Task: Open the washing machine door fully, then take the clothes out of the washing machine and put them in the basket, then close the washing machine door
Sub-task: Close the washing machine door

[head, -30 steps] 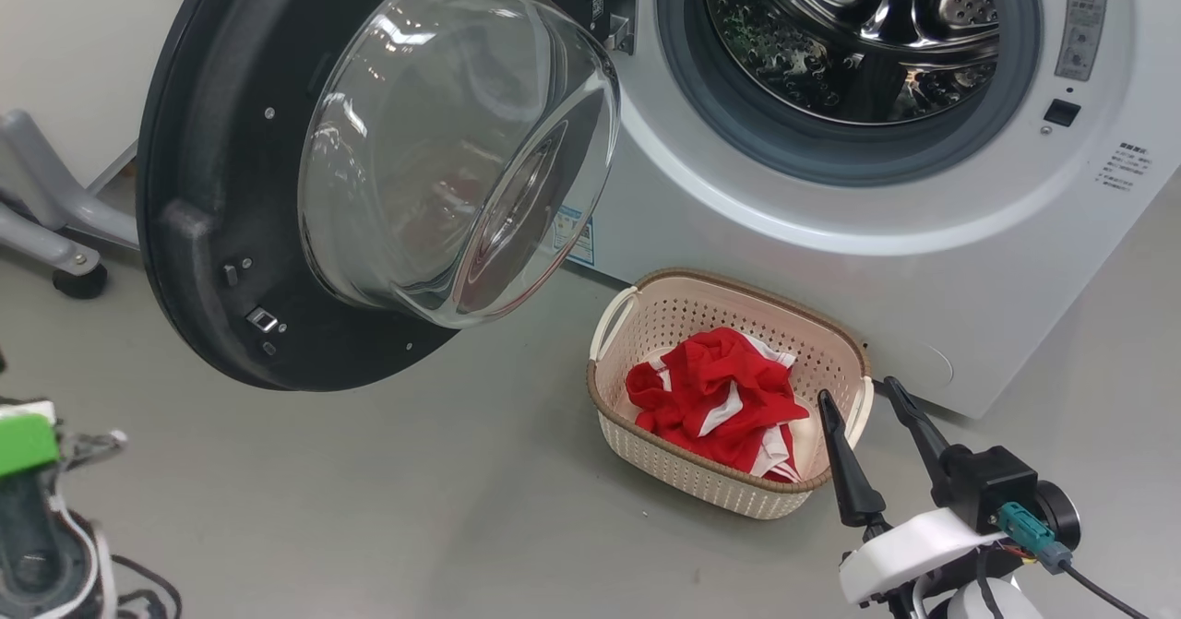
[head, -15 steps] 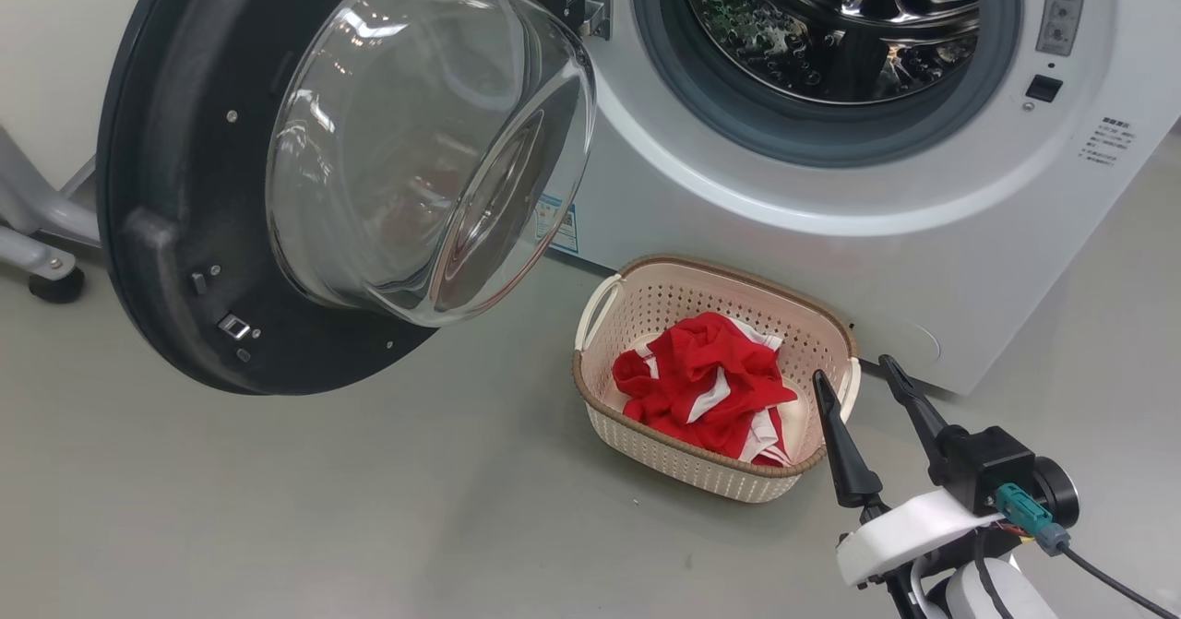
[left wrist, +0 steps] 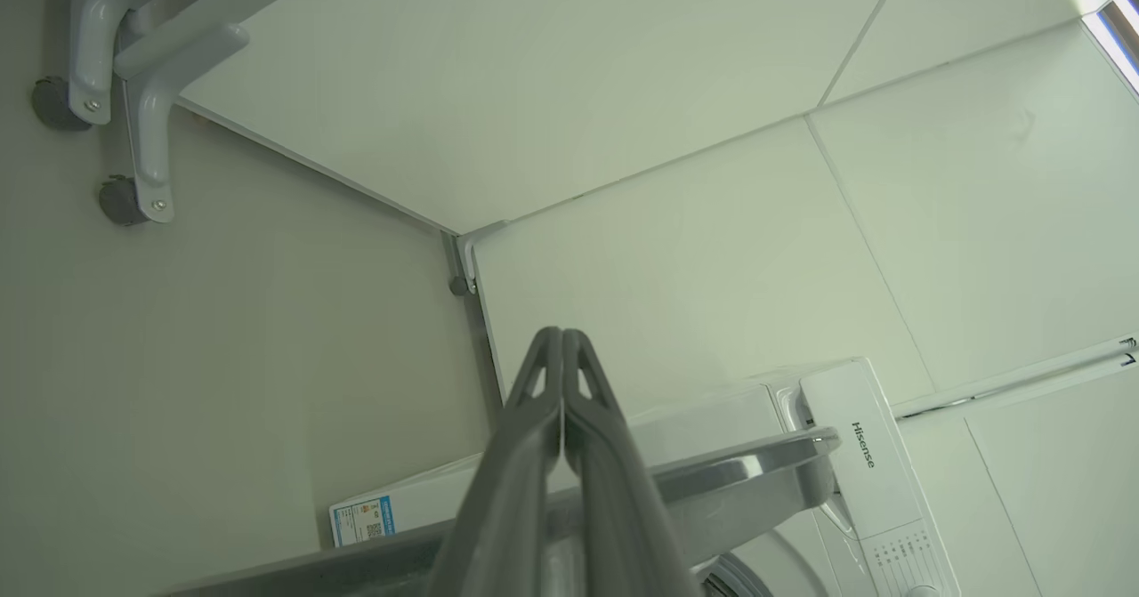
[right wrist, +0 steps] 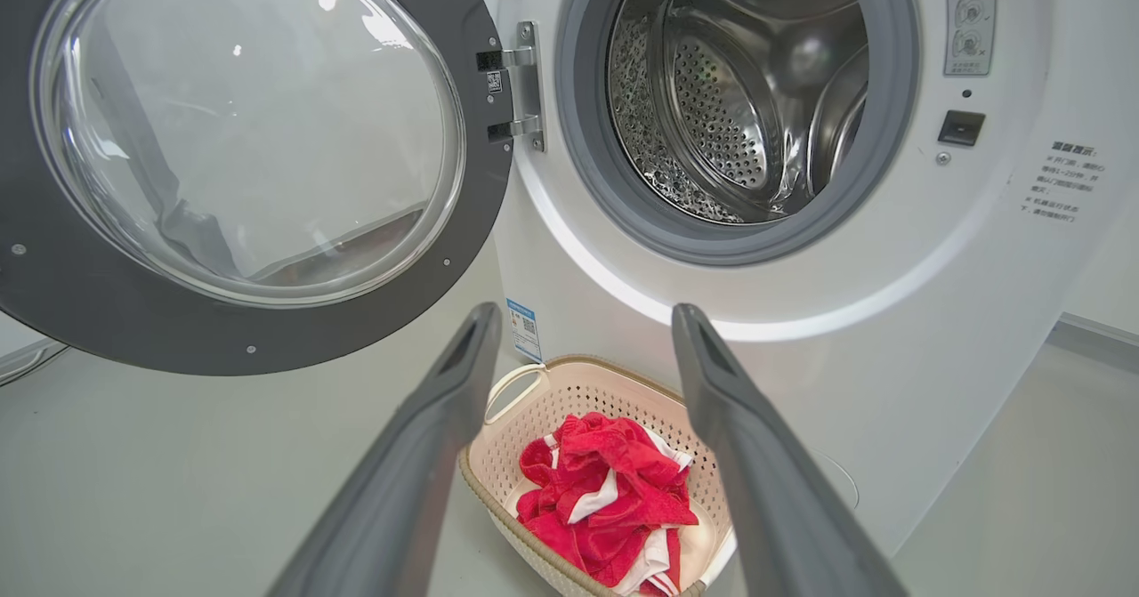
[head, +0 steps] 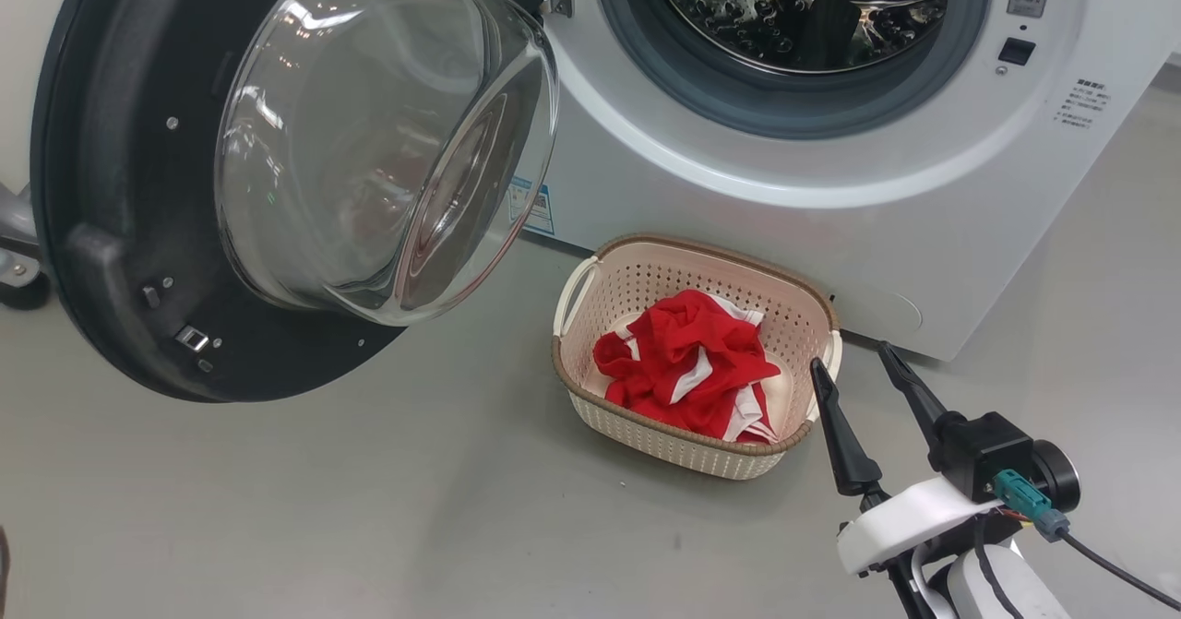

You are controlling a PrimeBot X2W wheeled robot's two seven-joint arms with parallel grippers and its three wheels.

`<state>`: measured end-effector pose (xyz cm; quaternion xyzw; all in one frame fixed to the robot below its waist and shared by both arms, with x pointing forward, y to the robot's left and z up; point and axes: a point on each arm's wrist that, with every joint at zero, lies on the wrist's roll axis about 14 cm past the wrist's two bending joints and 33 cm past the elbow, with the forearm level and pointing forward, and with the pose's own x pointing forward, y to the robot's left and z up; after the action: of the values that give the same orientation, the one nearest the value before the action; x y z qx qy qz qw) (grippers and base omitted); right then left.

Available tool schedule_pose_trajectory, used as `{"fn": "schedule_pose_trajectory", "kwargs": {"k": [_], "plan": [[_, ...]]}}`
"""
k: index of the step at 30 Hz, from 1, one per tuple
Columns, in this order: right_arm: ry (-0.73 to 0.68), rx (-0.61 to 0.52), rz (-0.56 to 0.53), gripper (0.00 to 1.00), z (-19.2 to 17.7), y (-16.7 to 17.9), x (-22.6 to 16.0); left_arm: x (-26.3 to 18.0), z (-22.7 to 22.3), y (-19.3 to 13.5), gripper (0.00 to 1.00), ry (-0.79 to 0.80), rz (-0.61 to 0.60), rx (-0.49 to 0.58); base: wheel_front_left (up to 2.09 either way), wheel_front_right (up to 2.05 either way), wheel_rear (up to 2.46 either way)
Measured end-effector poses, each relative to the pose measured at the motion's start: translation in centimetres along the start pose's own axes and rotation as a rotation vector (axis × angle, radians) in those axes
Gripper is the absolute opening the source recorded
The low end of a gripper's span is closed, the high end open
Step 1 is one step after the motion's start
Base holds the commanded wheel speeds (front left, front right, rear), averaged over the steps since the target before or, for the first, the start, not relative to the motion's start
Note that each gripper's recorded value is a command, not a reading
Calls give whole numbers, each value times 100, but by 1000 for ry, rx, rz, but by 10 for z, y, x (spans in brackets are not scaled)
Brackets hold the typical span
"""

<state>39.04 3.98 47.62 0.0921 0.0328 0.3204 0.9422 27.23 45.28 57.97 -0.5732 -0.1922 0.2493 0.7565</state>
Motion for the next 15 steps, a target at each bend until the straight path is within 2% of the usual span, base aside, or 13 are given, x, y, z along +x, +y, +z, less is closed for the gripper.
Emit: {"fn": "schedule_pose_trajectory", "kwargs": {"k": [15], "plan": [[-2,7,-45,100,-2,-19,2,17,-67,18,0,212,38,-20,0,0,0]]}}
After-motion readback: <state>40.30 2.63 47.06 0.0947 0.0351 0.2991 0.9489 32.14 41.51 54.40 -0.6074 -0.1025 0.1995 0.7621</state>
